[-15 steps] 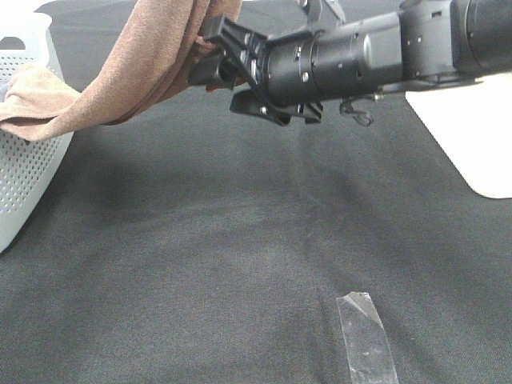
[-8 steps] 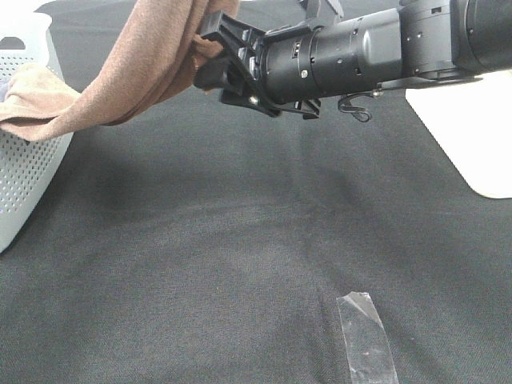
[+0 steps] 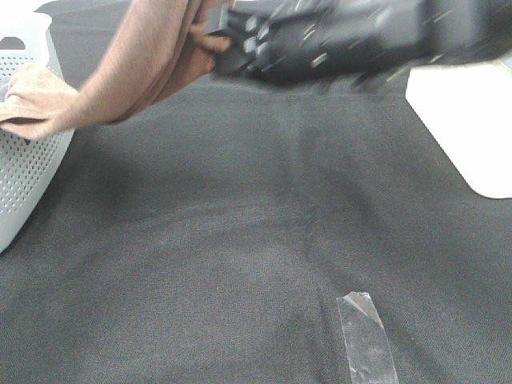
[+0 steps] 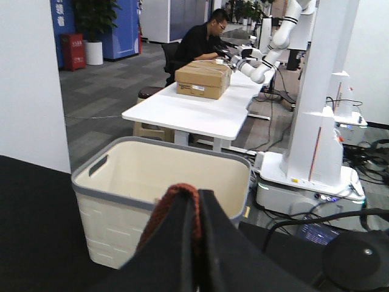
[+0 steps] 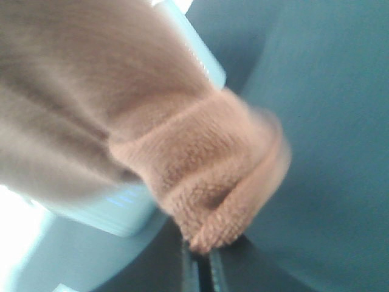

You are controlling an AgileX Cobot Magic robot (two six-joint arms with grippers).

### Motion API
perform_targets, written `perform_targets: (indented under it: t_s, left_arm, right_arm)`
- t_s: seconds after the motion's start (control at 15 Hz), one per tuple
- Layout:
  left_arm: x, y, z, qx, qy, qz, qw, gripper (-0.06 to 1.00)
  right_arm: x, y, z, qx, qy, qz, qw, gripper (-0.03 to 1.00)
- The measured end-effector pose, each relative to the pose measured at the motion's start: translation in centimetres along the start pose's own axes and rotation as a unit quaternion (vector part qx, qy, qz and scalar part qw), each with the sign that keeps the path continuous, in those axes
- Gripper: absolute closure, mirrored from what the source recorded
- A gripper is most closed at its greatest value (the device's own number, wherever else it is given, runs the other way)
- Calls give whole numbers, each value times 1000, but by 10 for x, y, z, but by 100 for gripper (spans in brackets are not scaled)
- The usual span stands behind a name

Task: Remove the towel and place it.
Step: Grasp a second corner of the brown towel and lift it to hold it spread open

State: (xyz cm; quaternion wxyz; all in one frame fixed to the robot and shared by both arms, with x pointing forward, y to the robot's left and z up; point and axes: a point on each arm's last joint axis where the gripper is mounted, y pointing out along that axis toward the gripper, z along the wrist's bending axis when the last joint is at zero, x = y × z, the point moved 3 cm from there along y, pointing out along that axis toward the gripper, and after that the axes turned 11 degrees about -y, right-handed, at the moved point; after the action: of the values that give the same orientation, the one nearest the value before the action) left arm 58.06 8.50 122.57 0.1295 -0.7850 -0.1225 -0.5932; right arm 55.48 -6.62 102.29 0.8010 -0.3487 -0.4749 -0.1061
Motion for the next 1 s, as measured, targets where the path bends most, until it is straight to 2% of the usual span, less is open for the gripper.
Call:
perform_targets:
  t_s: [0.2,0.4,0.53,0.67,0.73,0.87,1.0]
  left_arm:
    - [41,-14,-18,12,51,-51,997,94]
    - [50,-16,-22,17,68,-60,996,94]
    - [53,-17,-20,26,66,-69,995,94]
    - [55,-17,-18,37,75,-77,993,94]
    - [56,-18,-16,47,92,-81,991,94]
    - [59,-19,-12,67,131,-89,985,94]
    - [64,-21,-7,97,159,-101,977,94]
  right_arm:
    - [3,-36,-34,-25,-20,38,999,97]
    - [19,-81,-58,-38,-66,59,995,97]
    - [49,-117,-69,-54,-124,62,989,97]
    - [89,-152,-64,-52,-151,54,986,97]
    - [109,-169,-59,-52,-133,44,989,97]
    - [129,-182,-48,-33,-25,49,998,97]
    - [131,-173,-54,-19,102,83,991,97]
